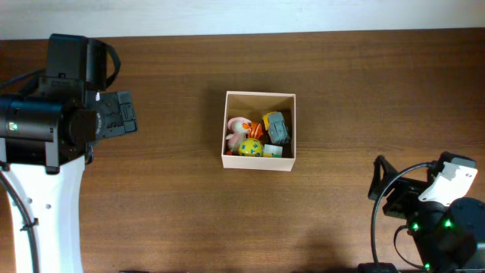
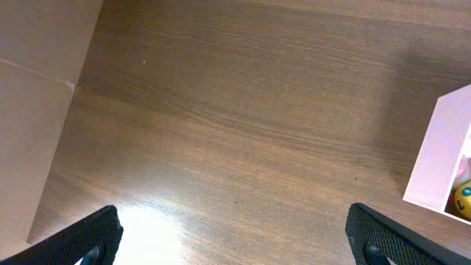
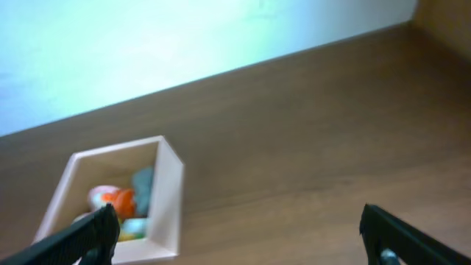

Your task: Pack container

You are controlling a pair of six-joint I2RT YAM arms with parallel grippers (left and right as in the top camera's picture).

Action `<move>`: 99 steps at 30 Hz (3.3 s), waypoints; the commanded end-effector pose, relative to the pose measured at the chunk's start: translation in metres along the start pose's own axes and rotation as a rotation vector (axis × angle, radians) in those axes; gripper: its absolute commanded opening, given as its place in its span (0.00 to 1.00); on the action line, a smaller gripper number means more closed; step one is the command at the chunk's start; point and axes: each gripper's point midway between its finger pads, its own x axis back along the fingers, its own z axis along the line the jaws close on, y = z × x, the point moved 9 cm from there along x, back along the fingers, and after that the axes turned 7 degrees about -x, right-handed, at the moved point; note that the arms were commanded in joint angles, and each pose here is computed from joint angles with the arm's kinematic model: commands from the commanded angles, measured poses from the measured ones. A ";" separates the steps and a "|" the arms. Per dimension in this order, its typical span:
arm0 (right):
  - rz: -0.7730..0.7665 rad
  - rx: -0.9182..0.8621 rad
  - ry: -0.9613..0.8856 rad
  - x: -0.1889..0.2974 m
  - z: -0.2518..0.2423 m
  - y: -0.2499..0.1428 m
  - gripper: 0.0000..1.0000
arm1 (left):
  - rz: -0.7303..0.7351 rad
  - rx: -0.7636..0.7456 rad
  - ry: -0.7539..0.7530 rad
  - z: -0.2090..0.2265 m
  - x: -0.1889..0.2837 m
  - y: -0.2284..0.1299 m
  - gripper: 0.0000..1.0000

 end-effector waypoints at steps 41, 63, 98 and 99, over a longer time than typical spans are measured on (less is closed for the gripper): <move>-0.039 0.075 -0.079 -0.083 -0.066 -0.161 0.99 | -0.004 0.023 0.016 0.003 0.001 -0.001 0.99; -0.039 0.075 -0.079 -0.083 -0.066 -0.161 0.99 | -0.103 0.073 0.025 0.013 0.013 -0.013 0.99; -0.038 0.075 -0.079 -0.083 -0.066 -0.161 0.99 | -0.758 -0.169 -0.158 -0.031 -0.110 -0.199 0.99; -0.039 0.075 -0.079 -0.083 -0.066 -0.161 0.99 | -0.762 -0.168 -0.157 -0.032 -0.113 -0.203 0.99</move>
